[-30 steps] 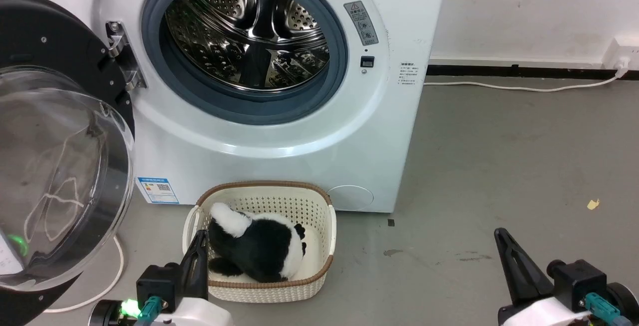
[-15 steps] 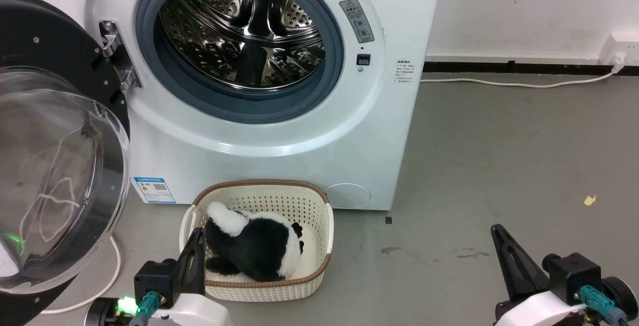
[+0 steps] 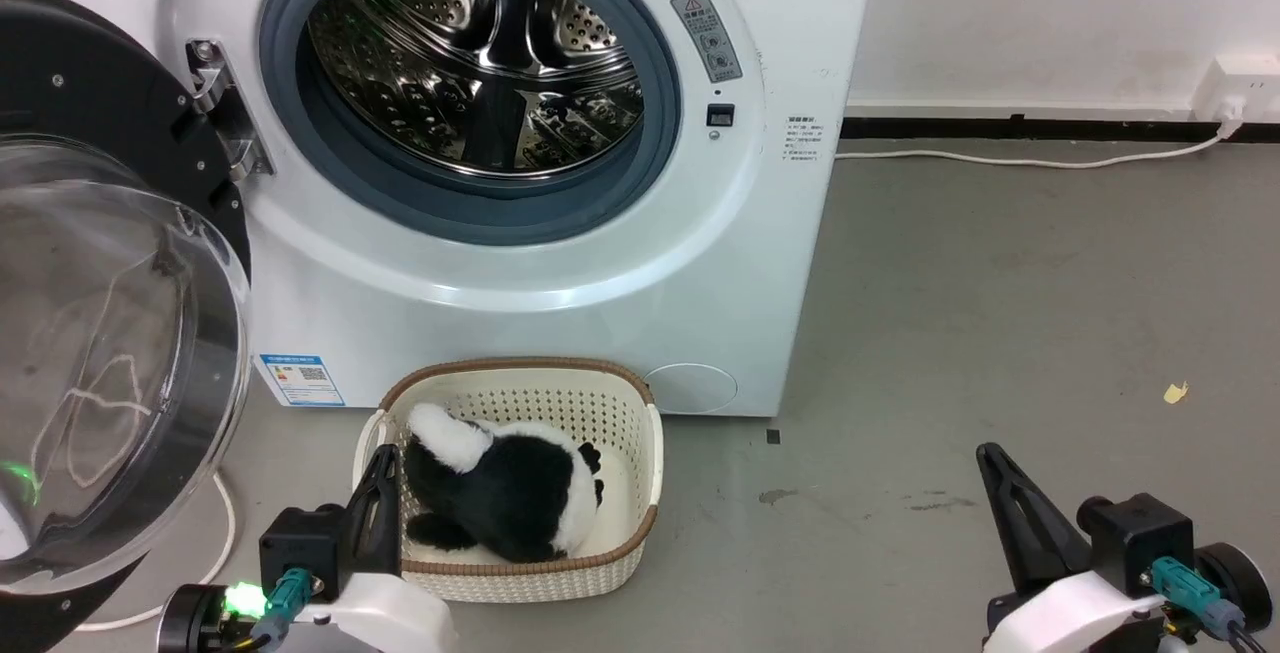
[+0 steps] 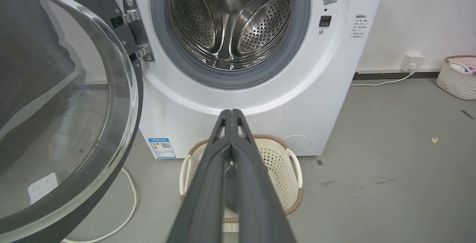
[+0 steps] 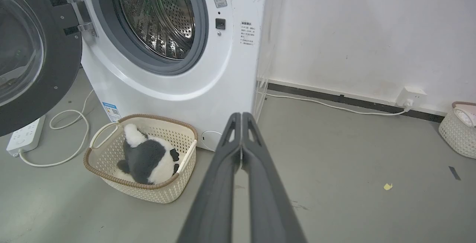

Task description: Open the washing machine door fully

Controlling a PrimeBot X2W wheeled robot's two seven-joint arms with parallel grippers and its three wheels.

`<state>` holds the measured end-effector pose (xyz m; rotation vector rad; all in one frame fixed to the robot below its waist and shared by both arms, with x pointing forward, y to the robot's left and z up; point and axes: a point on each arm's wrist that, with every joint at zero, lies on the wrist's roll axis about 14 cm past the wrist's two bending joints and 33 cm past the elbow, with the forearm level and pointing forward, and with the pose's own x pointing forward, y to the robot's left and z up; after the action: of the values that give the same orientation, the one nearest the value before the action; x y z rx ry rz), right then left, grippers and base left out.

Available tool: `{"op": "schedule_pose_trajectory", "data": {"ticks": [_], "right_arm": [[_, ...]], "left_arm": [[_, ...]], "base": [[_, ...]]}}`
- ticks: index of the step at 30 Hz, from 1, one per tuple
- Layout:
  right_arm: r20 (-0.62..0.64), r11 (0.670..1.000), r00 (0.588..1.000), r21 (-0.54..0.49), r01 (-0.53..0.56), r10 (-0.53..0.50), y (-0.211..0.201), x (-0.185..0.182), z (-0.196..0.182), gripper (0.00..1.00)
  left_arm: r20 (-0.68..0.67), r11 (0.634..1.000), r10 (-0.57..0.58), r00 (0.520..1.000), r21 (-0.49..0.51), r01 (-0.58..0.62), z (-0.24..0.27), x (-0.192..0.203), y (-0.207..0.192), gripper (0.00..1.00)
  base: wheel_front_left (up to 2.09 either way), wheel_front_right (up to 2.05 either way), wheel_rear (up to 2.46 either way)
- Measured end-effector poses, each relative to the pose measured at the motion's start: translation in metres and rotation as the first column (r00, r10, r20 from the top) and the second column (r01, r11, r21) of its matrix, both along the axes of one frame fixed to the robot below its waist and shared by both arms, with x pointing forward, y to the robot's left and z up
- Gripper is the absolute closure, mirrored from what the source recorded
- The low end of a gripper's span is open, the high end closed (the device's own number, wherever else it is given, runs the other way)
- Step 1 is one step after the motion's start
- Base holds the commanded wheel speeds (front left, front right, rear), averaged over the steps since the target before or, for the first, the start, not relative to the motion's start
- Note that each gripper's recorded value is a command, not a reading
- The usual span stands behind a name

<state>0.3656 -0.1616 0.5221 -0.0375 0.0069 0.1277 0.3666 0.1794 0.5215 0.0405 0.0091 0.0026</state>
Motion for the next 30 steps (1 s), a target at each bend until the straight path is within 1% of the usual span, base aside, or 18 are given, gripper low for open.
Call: {"op": "schedule_pose_trajectory", "data": {"ticks": [30], "right_arm": [[-0.006, 1.000, 1.000, -0.008, -0.002, 0.002, 0.0010, 0.0033, 0.0017, 1.00]], "left_arm": [[-0.010, 1.000, 0.003, 1.000, 0.001, -0.003, 0.0002, 0.0027, -0.0004, 1.00]], "base": [[0.00, 0.00, 0.00]]}}
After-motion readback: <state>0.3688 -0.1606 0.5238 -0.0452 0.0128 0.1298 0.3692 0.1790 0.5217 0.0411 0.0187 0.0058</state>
